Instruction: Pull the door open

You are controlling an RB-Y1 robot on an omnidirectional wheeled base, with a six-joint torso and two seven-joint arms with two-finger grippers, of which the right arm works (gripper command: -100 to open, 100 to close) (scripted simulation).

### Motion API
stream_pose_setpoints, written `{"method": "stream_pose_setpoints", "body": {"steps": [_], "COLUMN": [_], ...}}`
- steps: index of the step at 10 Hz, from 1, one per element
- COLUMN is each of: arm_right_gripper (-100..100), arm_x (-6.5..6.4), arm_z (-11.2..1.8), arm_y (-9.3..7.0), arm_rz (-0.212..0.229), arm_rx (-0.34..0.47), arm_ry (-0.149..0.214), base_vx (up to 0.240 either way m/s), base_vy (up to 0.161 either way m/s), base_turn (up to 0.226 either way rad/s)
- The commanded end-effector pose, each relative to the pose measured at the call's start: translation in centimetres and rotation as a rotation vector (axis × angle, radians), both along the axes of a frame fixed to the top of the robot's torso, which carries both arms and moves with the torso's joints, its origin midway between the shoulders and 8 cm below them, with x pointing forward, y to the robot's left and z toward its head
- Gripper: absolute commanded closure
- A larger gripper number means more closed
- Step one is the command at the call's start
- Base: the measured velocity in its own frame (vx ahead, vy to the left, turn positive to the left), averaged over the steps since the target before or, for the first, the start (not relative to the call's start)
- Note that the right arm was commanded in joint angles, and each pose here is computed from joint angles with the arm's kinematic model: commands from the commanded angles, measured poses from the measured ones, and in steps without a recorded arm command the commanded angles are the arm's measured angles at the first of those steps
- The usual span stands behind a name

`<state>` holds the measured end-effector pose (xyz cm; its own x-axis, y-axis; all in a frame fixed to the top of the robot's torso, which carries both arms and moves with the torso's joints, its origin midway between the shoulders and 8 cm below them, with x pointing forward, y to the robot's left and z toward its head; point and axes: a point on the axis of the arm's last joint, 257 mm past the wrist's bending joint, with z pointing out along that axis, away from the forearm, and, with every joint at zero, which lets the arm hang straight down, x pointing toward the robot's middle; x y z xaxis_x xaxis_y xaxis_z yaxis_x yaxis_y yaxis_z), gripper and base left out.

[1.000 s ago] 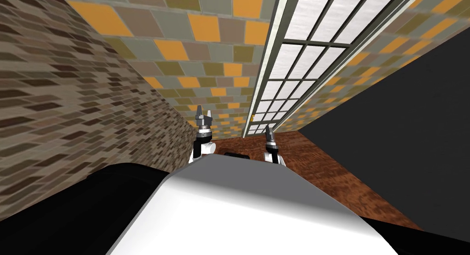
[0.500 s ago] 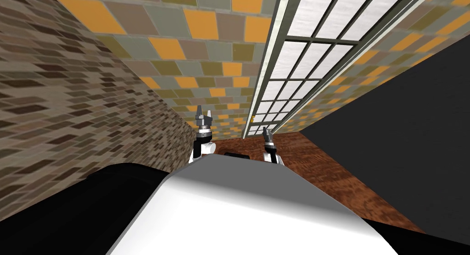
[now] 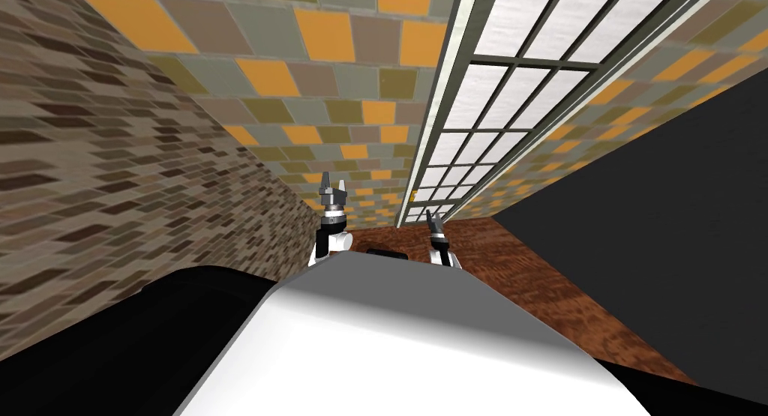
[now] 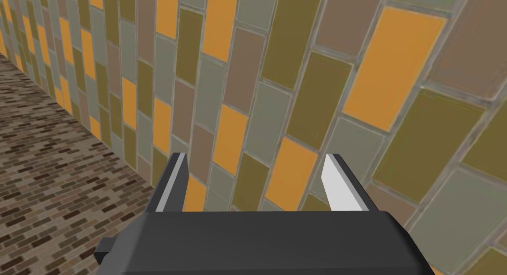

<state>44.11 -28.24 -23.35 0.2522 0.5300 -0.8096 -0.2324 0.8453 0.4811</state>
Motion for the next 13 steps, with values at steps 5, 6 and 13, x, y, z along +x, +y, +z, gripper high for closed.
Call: {"method": "stream_pose_setpoints", "body": {"steps": [5, 6, 13], "arm_right_gripper": [-100, -100, -100], "arm_x": [0.5, 0.6, 0.7], "arm_z": [-3.7, -4.5, -9.6], "arm_y": [0.1, 0.1, 0.4], "arm_rz": [-0.013, -0.015, -0.018], "arm_rx": [-0.111, -0.146, -0.299], "arm_ry": [0.060, 0.072, 0.156], "base_vx": [0.062, 0.038, 0.067], "base_vy": [-0.022, -0.005, -0.019], "base_turn": [0.022, 0.019, 0.023]}}
